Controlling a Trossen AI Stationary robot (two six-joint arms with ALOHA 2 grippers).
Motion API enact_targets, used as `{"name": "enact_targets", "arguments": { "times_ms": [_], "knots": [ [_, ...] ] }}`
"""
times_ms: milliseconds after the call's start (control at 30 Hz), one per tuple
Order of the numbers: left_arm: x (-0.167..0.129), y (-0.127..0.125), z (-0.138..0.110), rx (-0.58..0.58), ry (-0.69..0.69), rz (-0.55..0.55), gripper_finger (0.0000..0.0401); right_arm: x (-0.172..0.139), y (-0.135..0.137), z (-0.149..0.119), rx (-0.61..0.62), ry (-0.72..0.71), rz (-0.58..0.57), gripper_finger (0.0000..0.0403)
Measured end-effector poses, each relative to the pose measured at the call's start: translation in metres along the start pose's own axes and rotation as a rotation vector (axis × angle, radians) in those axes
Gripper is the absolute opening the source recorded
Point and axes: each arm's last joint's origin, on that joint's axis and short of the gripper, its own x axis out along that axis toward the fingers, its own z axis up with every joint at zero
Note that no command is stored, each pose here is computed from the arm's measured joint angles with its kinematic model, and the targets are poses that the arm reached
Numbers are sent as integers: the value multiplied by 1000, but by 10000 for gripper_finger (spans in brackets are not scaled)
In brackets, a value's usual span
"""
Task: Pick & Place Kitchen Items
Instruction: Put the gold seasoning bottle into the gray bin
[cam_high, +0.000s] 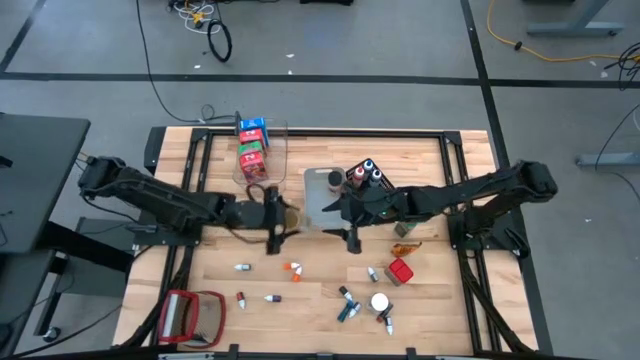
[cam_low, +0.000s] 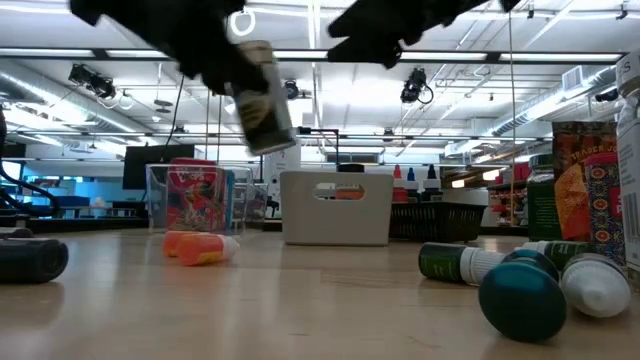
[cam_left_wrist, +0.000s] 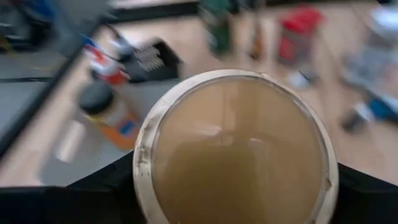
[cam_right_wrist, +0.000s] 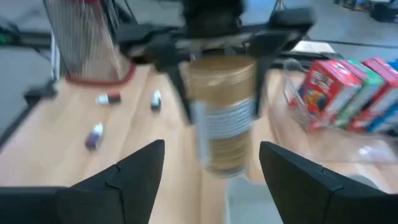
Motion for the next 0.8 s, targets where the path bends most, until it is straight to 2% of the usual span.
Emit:
{"name": "enact_targets", "arguments": {
  "times_ms": [100,233,367,467,633,800],
  "knots": [
    [8,17,7,-20,-63,50,299,-20,-3,2,-43,49,-78,274],
    [22,40,9,-96,-113,55,296,-41,-10,3,-55,96,-222,274],
    [45,59,-6,-145,-42,83,297,-48,-14,3,-42,113,-320,274],
    [61,69,-18,-152,12,129,296,-47,-14,3,-36,112,-320,274],
    [91,84,-22,-182,44,139,297,-43,-11,0,-41,118,-266,274],
    [112,96,-27,-193,131,177,297,-41,-11,-5,-46,130,-264,274]
  ]
}}
